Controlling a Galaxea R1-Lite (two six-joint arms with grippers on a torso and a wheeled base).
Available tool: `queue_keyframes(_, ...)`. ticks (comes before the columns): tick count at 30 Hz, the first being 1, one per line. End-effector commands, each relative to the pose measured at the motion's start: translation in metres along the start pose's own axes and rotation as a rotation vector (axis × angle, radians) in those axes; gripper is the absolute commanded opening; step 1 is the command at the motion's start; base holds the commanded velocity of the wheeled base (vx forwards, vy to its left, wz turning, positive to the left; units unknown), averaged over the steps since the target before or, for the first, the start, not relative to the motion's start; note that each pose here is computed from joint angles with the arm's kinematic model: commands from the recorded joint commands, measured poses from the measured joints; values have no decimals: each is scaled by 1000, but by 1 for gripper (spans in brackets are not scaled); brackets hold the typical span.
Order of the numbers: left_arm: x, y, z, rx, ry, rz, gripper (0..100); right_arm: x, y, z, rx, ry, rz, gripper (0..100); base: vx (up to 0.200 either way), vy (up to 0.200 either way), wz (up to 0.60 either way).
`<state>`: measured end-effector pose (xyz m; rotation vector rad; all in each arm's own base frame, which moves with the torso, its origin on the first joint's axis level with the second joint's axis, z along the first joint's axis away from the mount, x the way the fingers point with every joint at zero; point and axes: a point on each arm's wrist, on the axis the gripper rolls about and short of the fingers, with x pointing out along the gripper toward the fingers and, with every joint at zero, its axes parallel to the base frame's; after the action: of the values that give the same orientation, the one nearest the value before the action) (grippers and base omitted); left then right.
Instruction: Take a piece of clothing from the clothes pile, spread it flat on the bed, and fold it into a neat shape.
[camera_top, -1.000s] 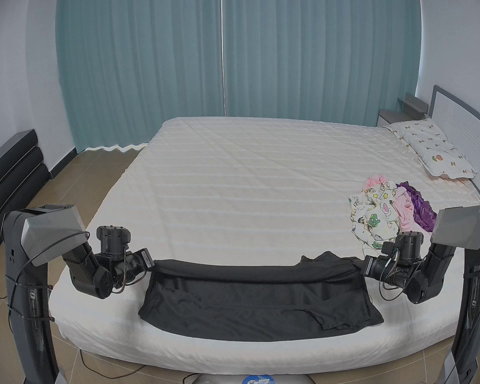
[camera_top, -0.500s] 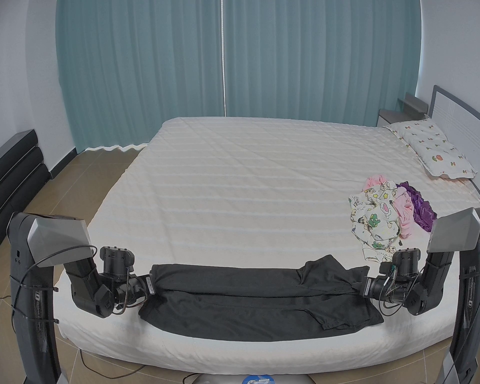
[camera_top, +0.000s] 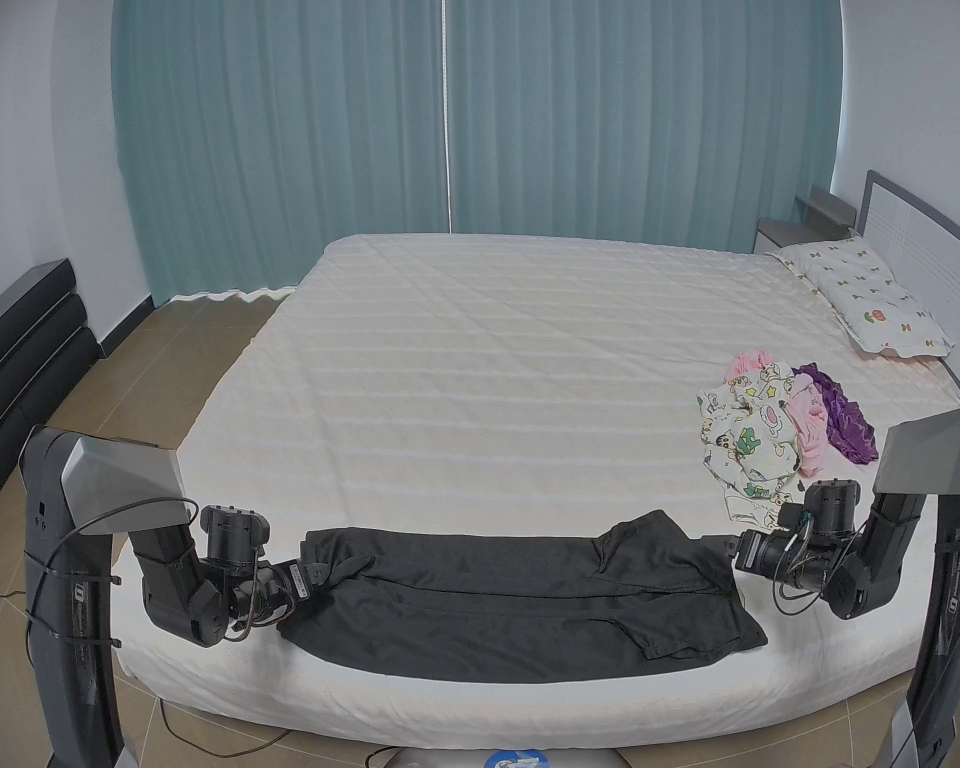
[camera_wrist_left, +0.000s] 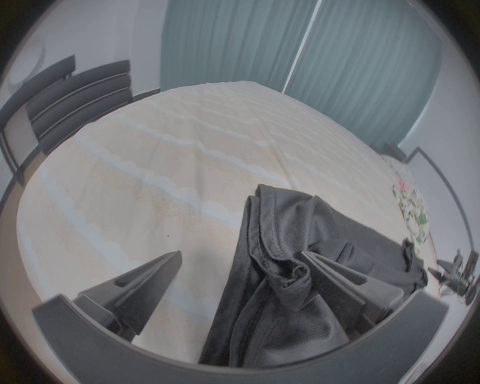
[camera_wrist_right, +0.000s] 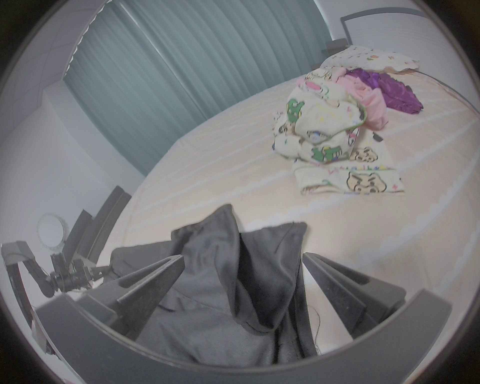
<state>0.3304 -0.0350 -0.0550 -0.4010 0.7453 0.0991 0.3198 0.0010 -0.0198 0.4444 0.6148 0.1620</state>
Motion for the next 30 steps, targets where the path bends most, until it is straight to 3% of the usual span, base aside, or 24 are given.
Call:
queue_keyframes(1, -19, 4, 20, -169, -67, -10, 100, -10, 17, 26, -6, -86, 45, 100, 0, 0, 0)
queue_keyframes(5, -29, 9, 44, -319, -136, -37, 100, 6, 30, 19, -20, -27, 74, 100, 0, 0, 0)
queue_keyframes(8, -29, 10, 45, -340, -141, -39, 100, 13, 32, 17, -21, -12, 78, 100, 0, 0, 0)
queue_keyframes(14, -26, -2, 38, -455, -49, -152, 100, 45, 52, 9, 17, 90, 93, 100, 0, 0, 0)
queue_keyframes(30, -19, -11, 33, -453, -31, -171, 100, 60, 35, -7, 34, 141, 13, 100, 0, 0, 0)
